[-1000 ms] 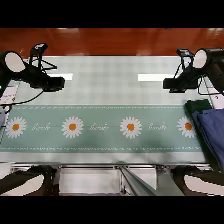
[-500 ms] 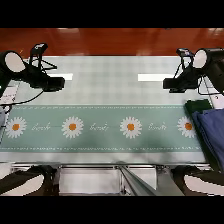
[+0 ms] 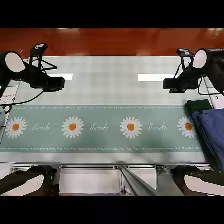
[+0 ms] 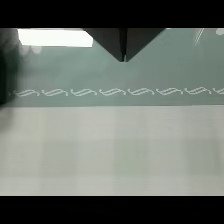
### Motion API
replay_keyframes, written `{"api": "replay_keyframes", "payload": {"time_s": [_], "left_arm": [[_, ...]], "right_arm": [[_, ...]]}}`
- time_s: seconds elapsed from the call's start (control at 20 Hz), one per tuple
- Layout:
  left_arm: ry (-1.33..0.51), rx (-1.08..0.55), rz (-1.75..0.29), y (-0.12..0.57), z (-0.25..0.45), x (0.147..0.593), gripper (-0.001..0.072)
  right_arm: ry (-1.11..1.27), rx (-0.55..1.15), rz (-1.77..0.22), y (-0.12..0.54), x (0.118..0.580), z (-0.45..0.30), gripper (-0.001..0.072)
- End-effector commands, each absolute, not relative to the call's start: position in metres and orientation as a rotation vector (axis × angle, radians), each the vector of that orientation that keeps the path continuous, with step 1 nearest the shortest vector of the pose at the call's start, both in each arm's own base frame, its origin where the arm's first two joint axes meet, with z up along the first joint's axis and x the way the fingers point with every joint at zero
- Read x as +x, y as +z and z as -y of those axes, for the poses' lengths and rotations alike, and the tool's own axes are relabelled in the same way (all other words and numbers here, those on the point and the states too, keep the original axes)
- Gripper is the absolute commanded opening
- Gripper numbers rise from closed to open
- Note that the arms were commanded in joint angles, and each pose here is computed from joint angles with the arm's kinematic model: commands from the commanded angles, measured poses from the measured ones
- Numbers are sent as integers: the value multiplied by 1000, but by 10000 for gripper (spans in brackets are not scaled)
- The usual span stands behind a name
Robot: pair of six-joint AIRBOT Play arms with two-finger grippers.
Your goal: Fold the shirts.
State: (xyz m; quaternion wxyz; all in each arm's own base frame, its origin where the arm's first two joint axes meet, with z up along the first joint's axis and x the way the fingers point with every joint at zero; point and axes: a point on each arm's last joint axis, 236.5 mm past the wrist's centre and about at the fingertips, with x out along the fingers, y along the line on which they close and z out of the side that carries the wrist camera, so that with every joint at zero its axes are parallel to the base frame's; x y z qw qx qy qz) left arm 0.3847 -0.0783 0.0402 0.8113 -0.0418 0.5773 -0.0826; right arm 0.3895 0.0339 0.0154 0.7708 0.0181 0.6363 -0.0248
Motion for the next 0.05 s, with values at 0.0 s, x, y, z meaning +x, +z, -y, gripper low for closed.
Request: {"api": "replay_keyframes", "payload": {"time_s": [0.0], "left_arm": [[-177,-88,-1234,40,78,385,16]], "right_arm": [[-54,40,-1378,16,390,-34,28]]}}
